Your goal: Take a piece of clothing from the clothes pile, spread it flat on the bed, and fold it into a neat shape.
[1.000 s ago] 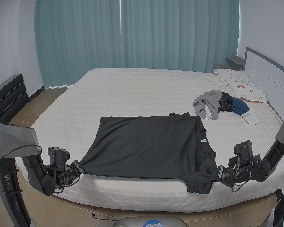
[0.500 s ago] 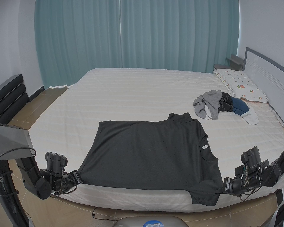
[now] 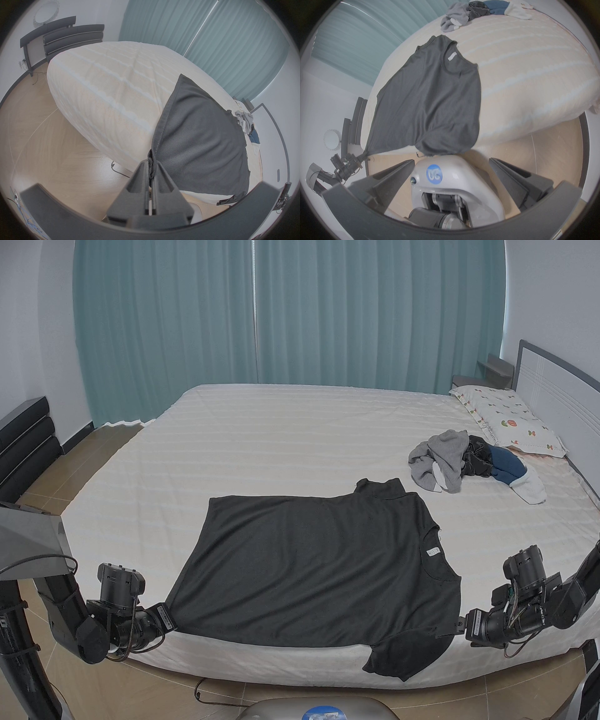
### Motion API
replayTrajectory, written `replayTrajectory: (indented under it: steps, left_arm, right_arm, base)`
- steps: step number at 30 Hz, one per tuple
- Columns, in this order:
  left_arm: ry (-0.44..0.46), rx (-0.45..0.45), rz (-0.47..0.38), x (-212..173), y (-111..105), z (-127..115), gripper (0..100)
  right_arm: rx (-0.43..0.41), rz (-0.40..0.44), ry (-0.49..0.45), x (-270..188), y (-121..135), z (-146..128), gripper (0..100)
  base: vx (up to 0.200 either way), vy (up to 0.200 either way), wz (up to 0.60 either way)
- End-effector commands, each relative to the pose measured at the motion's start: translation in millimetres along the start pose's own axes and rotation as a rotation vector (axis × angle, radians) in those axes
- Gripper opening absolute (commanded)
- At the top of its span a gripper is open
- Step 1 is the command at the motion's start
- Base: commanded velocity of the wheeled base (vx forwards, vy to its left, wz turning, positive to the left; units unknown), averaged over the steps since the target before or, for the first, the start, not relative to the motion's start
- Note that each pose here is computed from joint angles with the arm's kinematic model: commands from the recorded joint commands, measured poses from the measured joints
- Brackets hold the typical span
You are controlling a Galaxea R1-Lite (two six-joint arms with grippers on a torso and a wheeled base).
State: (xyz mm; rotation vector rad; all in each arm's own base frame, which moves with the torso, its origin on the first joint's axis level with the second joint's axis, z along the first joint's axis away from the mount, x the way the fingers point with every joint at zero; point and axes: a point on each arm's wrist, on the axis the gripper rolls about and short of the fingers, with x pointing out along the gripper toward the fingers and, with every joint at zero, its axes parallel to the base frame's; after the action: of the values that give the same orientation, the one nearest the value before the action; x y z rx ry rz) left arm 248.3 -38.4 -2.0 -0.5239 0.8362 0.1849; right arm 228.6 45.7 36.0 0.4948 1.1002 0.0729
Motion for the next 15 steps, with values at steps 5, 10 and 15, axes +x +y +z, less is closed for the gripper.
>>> replayTrajectory:
  steps: [5, 10, 15]
  left_arm:
    - [0.001, 0.000, 0.000, -0.1, 0.1, -0.4, 0]
    - [0.006, 0.012, 0.006, 0.6, 1.2, -1.3, 0]
    - [0.020, 0.014, 0.014, 3.4, 2.6, -3.5, 0]
  right_arm:
    - [0.005, -0.002, -0.045, 30.1, -11.0, 16.9, 100]
    - [-0.018, -0.005, -0.055, 55.3, -20.7, 18.7, 100]
    - [-0.027, 0.003, -0.095, 68.0, -28.0, 23.8, 100]
  base:
    - [0.000, 0.000, 0.00]
    - [0.000, 0.000, 0.00]
    - [0.000, 0.000, 0.00]
